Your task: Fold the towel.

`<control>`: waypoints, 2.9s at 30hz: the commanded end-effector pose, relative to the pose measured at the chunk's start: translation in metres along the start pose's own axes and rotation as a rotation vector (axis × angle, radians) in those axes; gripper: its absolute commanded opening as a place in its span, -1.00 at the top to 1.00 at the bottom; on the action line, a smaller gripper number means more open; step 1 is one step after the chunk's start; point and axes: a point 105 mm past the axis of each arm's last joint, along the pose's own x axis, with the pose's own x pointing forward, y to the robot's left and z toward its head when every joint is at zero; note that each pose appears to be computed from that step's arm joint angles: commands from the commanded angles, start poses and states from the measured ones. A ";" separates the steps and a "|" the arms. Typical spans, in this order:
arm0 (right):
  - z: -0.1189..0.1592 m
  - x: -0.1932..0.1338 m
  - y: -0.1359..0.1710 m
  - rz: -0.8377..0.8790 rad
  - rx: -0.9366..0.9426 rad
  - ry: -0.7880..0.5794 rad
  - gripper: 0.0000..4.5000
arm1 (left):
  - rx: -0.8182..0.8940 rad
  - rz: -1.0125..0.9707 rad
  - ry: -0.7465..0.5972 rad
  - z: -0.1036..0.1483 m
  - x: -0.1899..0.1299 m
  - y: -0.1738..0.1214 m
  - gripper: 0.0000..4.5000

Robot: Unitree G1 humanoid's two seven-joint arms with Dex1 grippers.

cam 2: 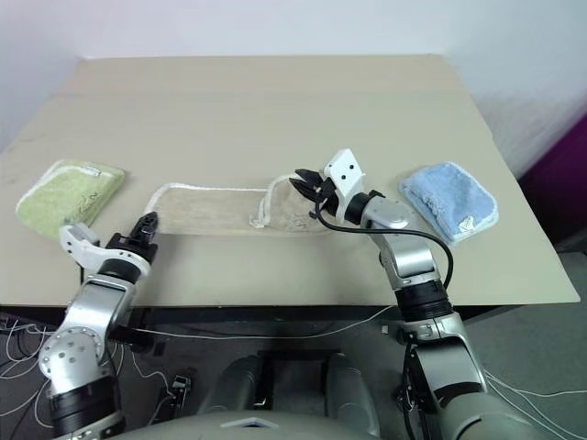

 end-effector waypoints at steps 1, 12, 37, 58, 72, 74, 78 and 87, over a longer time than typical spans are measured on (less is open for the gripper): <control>0.021 -0.005 -0.011 -0.036 -0.048 -0.056 0.63 | 0.136 -0.094 -0.098 0.040 -0.002 -0.019 0.99; 0.014 -0.020 -0.032 -0.147 -0.014 -0.033 0.63 | 0.595 -0.595 0.114 0.003 0.000 -0.118 0.99; 0.011 -0.042 -0.035 -0.250 -0.029 -0.010 0.63 | 0.972 -0.847 0.541 -0.142 0.009 -0.131 0.53; 0.033 0.002 0.022 0.004 0.078 -0.088 1.00 | 1.022 -0.636 0.232 -0.065 0.036 -0.099 -0.59; -0.062 0.035 0.049 0.060 0.258 0.216 1.00 | 1.208 -0.620 0.411 -0.108 0.043 -0.049 0.95; -0.063 0.033 0.052 0.068 0.250 0.210 1.00 | 1.184 -0.609 0.392 -0.108 0.045 -0.049 0.95; -0.044 0.028 0.050 0.076 0.206 0.123 1.00 | 1.094 -0.615 0.314 -0.098 0.047 -0.064 0.95; 0.001 -0.013 0.011 0.022 0.340 0.008 1.00 | 1.117 -0.553 0.142 -0.025 0.043 -0.070 0.95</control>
